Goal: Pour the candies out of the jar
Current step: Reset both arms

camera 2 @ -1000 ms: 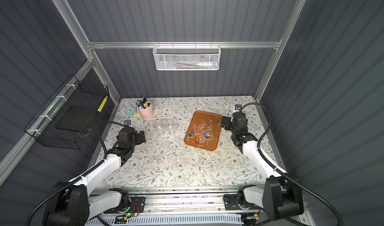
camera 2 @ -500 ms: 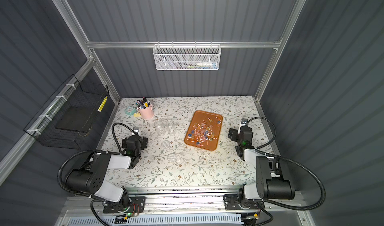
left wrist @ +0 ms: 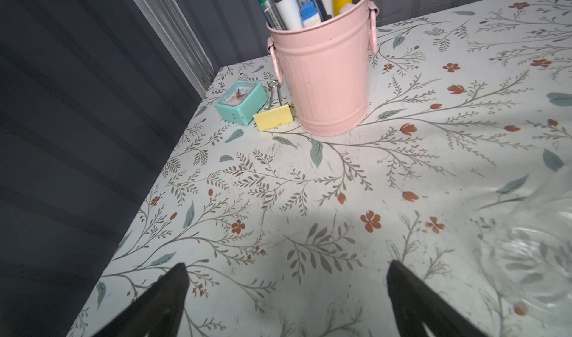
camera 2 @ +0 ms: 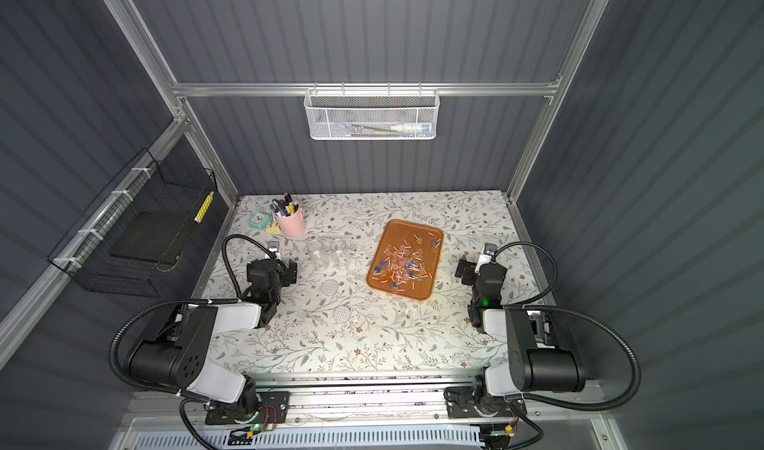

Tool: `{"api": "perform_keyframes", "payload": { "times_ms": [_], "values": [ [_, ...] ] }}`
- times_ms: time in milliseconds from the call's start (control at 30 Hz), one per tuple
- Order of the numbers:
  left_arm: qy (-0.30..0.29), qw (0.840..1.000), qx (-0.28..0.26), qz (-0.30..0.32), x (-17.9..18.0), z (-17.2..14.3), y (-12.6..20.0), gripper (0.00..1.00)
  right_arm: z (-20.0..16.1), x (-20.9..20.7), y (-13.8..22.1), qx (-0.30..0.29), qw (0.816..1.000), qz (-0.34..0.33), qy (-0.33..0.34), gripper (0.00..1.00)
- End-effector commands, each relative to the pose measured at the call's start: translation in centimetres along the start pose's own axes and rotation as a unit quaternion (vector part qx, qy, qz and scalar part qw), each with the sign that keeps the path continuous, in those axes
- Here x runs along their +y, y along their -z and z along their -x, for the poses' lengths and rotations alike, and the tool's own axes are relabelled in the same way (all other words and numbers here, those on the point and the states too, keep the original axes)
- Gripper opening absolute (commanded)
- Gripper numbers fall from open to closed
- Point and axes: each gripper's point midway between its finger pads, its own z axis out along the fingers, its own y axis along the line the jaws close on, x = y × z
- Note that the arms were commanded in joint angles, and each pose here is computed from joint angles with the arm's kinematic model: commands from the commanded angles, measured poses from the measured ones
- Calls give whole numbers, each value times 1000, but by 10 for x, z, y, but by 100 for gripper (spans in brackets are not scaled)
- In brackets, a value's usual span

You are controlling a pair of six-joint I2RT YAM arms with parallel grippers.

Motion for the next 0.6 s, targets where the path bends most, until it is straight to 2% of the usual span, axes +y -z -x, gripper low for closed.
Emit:
{"api": "perform_keyframes", "payload": {
  "times_ms": [0, 33, 100, 167, 233, 300, 367, 567],
  "values": [
    [39, 998, -38, -9, 5, 6, -1, 100, 13, -3, 0, -20, 1000, -8, -7, 99],
    [61, 997, -31, -20, 5, 2, -5, 100, 14, -3, 0, -26, 1000, -9, -7, 99],
    [68, 997, -33, -31, 0, -10, -13, 100, 13, -3, 0, -23, 1000, -9, -6, 99],
    [62, 994, -76, -40, -3, -8, -12, 100, 14, -3, 0, -25, 1000, -9, -7, 99],
    [69, 996, -44, -46, -3, -18, -10, 100, 13, -3, 0, -23, 1000, -9, -7, 99],
    [59, 995, -60, -51, -6, -11, -14, 100, 13, -3, 0, -24, 1000, -9, -7, 99],
    [56, 997, -20, -55, -10, -17, -22, 100, 13, -3, 0, -23, 1000, -9, -6, 99],
    [56, 997, -23, -53, -9, -14, -25, 100, 13, -3, 0, -23, 1000, -9, -7, 99]
  ]
}}
